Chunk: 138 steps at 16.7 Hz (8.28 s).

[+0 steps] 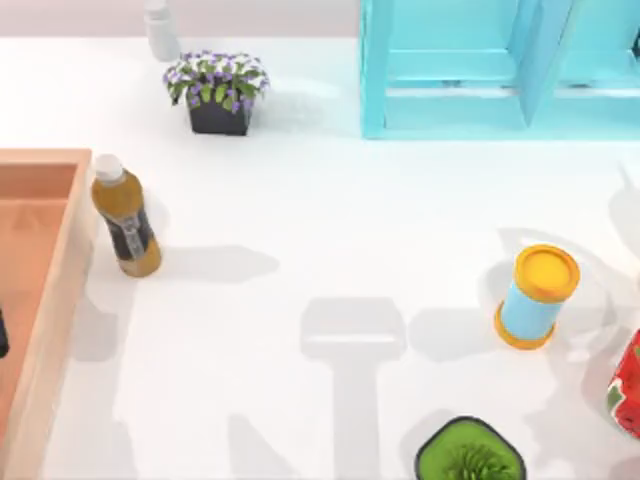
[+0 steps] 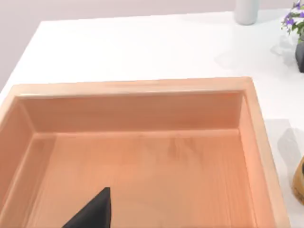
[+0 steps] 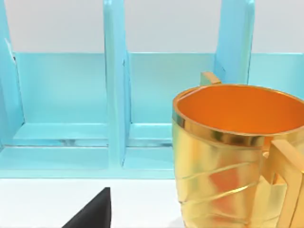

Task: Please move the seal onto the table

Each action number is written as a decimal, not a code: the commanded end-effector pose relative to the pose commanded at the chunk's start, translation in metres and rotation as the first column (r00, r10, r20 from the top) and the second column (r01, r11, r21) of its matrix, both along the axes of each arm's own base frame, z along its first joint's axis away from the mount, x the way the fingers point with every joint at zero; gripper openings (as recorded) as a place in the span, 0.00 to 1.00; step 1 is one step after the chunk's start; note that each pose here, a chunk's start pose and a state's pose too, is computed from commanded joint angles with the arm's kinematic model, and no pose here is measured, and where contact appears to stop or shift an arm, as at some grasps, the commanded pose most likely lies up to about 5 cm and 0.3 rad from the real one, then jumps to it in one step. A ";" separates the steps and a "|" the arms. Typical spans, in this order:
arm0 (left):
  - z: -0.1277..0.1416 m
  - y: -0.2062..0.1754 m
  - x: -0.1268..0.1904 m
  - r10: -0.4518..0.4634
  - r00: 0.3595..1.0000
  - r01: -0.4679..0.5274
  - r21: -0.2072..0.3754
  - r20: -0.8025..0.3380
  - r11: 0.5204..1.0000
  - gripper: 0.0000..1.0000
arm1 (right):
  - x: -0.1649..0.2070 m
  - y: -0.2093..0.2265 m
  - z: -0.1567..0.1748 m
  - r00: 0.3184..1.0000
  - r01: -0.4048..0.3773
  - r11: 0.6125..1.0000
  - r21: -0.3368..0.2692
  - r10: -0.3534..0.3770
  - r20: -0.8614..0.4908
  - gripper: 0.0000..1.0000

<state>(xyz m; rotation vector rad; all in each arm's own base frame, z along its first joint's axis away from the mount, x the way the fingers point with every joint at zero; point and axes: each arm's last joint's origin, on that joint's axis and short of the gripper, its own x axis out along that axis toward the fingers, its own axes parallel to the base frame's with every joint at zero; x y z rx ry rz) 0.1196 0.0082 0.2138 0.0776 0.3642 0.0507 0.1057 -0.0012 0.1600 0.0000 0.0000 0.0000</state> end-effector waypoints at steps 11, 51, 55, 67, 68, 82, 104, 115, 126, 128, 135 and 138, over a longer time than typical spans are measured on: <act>0.055 0.061 0.112 0.039 0.595 -0.057 0.006 -0.803 0.998 1.00 | 0.000 0.000 0.000 1.000 0.000 1.000 0.000 0.000 0.000 1.00; -0.054 0.089 0.152 -0.039 0.356 -0.047 -0.060 -0.934 0.997 0.32 | 0.000 0.000 0.000 1.000 0.000 1.000 0.000 0.000 0.000 1.00; -0.054 0.089 0.152 -0.039 0.356 -0.047 -0.060 -0.934 0.997 0.02 | 0.000 0.000 0.000 1.000 0.000 1.000 0.000 0.000 0.000 1.00; -0.044 0.079 0.159 -0.040 0.358 -0.043 -0.060 -0.933 0.997 0.00 | 0.000 0.000 0.000 1.000 0.000 1.000 0.000 0.000 0.000 1.00; -0.036 0.071 0.164 -0.041 0.358 -0.042 -0.060 -0.933 0.997 0.00 | 0.000 0.000 0.000 1.000 0.000 1.000 0.000 0.000 0.000 1.00; 0.096 -0.062 0.149 -0.040 0.357 -0.045 -0.060 -0.933 0.997 0.00 | 0.000 0.000 0.000 1.000 0.000 1.000 0.000 0.000 0.000 1.00; -0.020 -0.260 0.225 -0.039 0.349 -0.050 -0.060 -0.936 0.997 0.00 | 0.000 0.000 0.000 1.000 0.000 1.000 0.000 0.000 0.000 1.00; -0.059 -0.262 0.224 -0.042 0.354 -0.047 -0.063 -0.934 0.997 0.08 | 0.000 0.000 0.000 1.000 0.000 1.000 0.000 0.000 0.000 1.00; -0.059 -0.262 0.224 -0.042 0.354 -0.047 -0.063 -0.934 0.997 0.90 | 0.000 0.000 0.000 1.000 0.000 1.000 0.000 0.000 0.000 1.00; -0.059 -0.262 0.224 -0.042 0.354 -0.047 -0.063 -0.934 0.997 1.00 | 0.000 0.000 0.000 1.000 0.000 1.000 0.000 0.000 0.000 1.00; -0.059 -0.262 0.224 -0.042 0.354 -0.047 -0.063 -0.934 0.997 1.00 | 0.000 0.000 0.000 1.000 0.000 1.000 0.000 0.000 0.000 1.00; -0.057 -0.262 0.225 -0.040 0.352 -0.048 -0.061 -0.935 0.997 1.00 | 0.000 0.000 0.000 1.000 0.000 1.000 0.000 0.000 0.000 1.00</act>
